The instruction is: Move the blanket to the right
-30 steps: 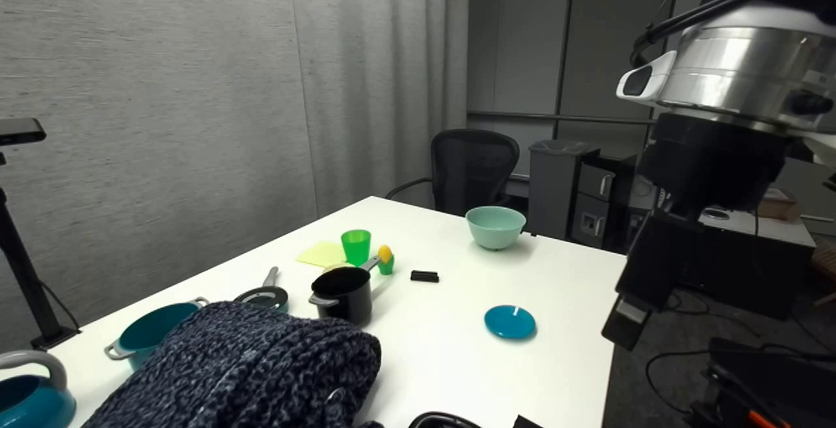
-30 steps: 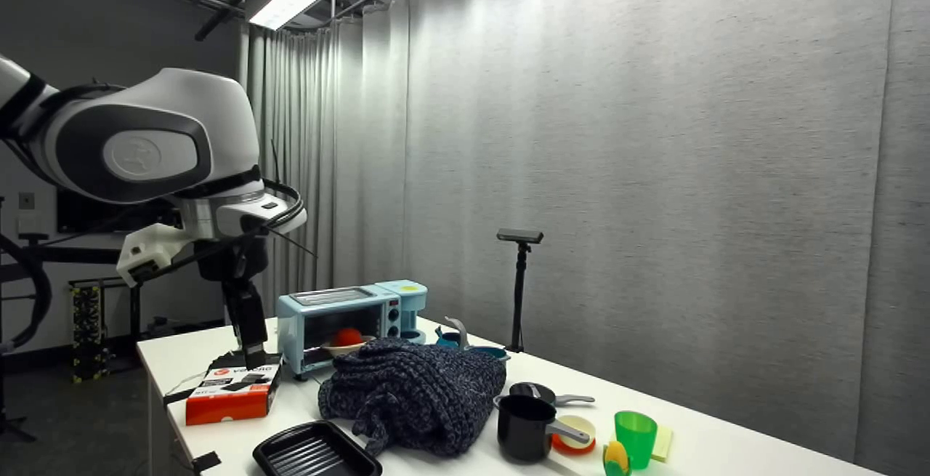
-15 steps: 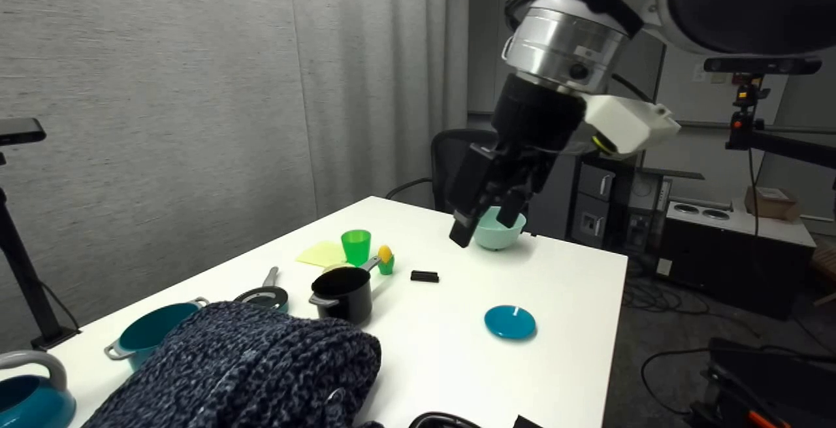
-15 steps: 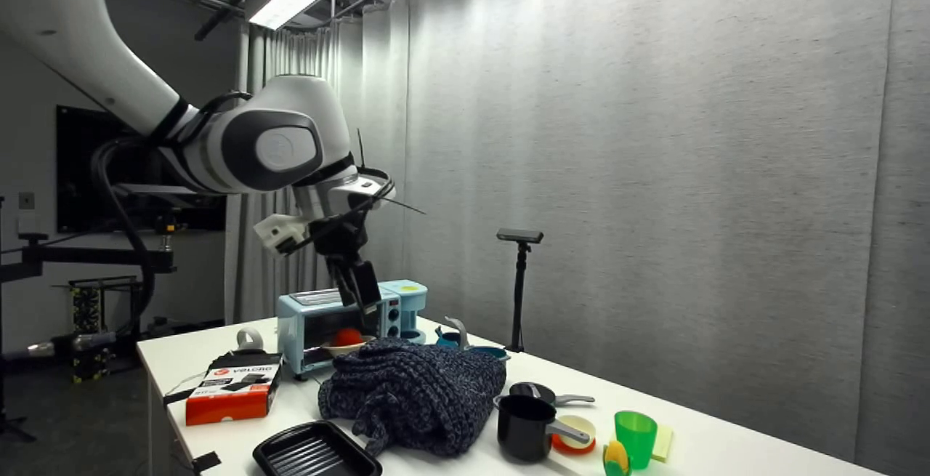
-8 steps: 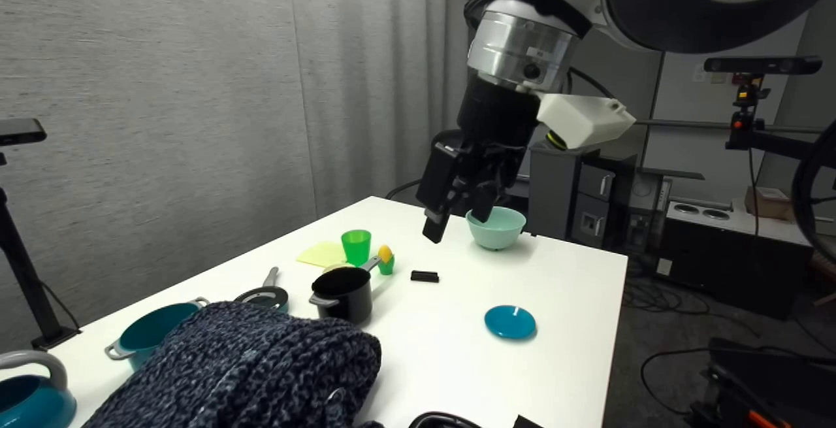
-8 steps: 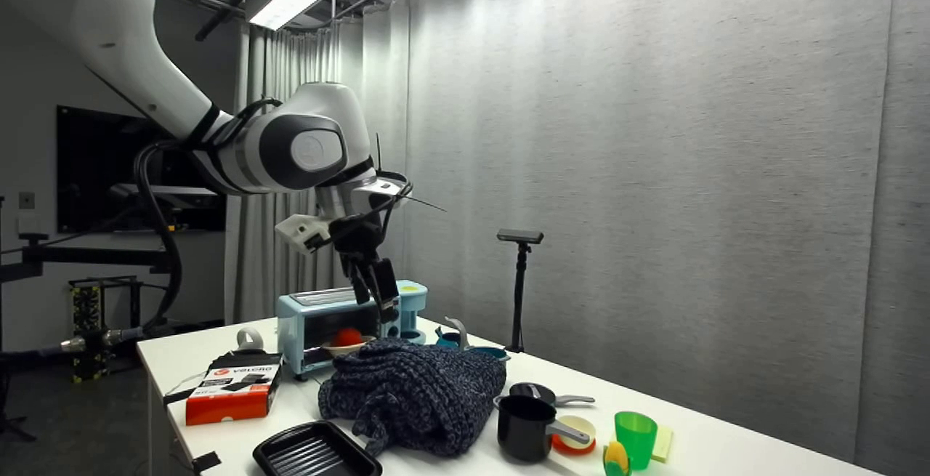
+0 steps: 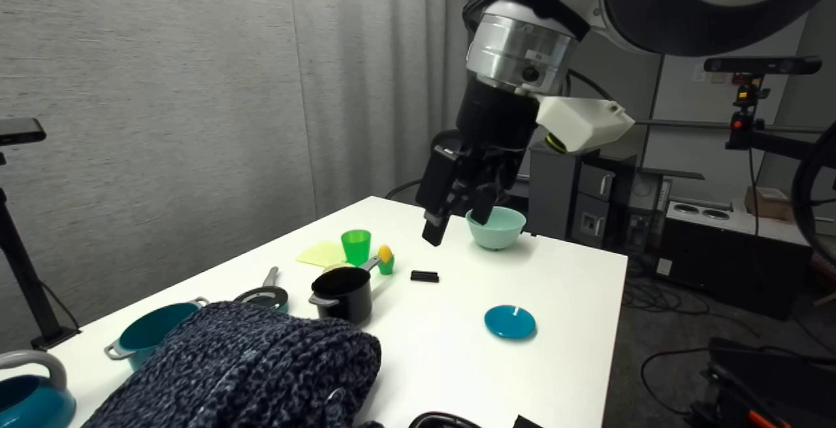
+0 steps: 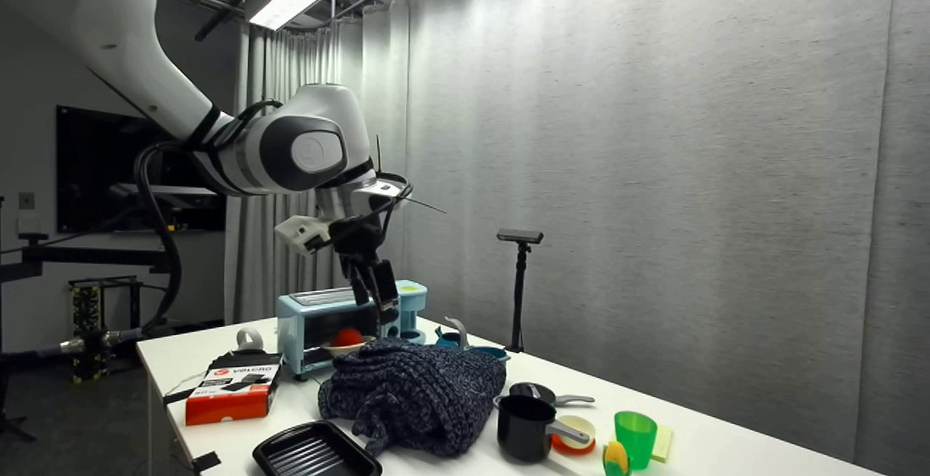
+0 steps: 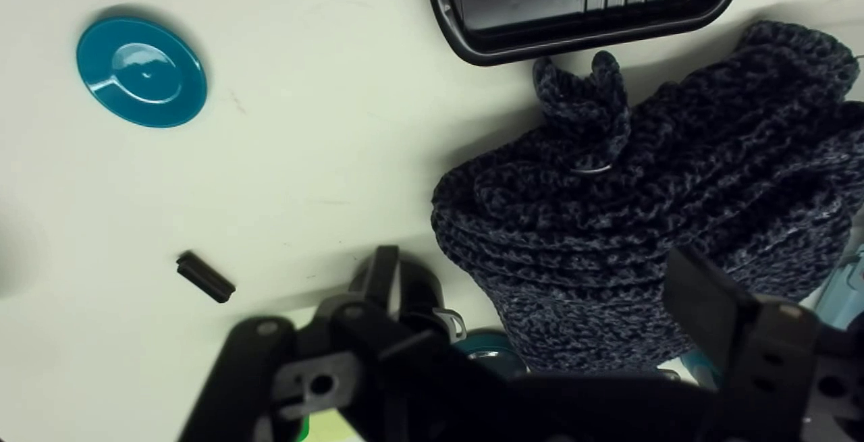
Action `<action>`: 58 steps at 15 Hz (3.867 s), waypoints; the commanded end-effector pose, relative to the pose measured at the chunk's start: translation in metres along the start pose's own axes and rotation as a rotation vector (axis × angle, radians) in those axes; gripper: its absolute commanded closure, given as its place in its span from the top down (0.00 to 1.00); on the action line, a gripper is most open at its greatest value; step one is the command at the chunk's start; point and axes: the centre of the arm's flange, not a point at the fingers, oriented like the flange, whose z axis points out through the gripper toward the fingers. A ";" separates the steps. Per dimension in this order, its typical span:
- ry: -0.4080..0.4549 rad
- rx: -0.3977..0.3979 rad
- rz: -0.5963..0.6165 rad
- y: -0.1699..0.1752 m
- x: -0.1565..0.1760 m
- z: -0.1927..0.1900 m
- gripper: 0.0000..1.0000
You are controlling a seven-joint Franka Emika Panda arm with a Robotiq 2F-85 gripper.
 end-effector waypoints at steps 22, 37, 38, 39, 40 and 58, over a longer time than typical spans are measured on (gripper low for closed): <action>0.033 0.032 -0.222 -0.111 0.092 0.104 1.00; -0.065 0.038 -0.283 -0.191 0.163 0.190 1.00; -0.062 0.047 -0.277 -0.196 0.167 0.196 1.00; -0.058 0.056 -0.270 -0.201 0.171 0.202 1.00; -0.057 0.065 -0.256 -0.205 0.175 0.209 1.00; 0.064 0.258 0.059 -0.191 0.215 0.229 0.00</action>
